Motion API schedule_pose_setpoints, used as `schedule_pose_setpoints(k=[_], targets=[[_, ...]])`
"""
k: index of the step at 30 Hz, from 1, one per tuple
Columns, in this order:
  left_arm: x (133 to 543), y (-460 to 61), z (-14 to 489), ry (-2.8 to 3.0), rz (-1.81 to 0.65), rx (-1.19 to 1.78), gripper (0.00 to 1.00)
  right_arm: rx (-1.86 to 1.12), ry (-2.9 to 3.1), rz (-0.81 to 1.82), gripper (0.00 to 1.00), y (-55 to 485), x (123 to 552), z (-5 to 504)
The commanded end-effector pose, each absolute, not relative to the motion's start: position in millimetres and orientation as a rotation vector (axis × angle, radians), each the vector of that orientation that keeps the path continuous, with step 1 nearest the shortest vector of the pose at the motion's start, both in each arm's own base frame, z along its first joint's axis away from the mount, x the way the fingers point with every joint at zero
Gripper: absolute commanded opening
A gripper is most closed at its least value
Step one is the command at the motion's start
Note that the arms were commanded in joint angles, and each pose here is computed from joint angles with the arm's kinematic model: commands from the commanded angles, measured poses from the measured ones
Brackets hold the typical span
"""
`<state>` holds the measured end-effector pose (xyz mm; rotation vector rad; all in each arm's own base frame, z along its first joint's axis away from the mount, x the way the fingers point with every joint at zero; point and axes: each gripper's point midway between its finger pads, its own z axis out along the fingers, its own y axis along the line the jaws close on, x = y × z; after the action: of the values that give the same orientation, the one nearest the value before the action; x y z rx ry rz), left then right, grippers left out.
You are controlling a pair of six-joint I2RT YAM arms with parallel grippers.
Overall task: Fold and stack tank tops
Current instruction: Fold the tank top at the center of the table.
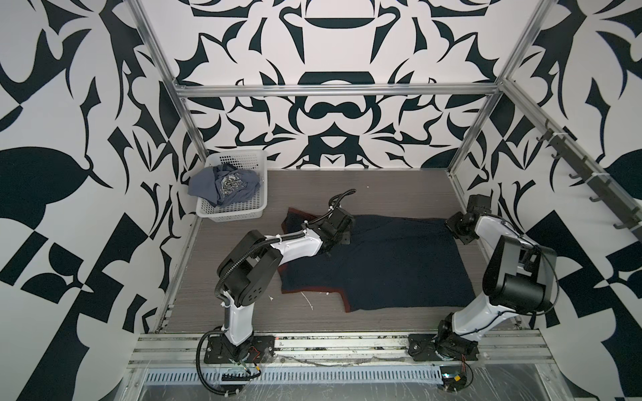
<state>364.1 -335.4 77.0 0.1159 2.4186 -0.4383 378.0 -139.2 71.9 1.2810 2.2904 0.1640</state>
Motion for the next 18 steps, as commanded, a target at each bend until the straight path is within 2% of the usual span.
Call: schedule_pose_setpoints(k=[1,3,9,15,18], targets=[[370.1,-329.1,102.7,2.381,-0.428,0.062,0.39,1.326,2.208,0.131,0.21,-158.2,378.5,94.0],[370.0,-332.0,106.8,2.392,-0.437,0.061,0.39,1.315,2.219,0.148,0.30,-158.2,381.0,93.6],[371.2,-345.7,98.5,2.483,-0.423,0.083,0.47,1.293,2.244,0.146,0.45,-156.1,378.8,91.5],[371.8,-348.0,70.8,2.589,-0.359,0.042,0.55,1.316,2.274,0.155,0.48,-153.5,379.3,77.6],[369.8,-352.8,60.0,2.621,-0.369,0.057,0.55,1.328,2.313,0.154,0.49,-152.6,379.9,65.9]])
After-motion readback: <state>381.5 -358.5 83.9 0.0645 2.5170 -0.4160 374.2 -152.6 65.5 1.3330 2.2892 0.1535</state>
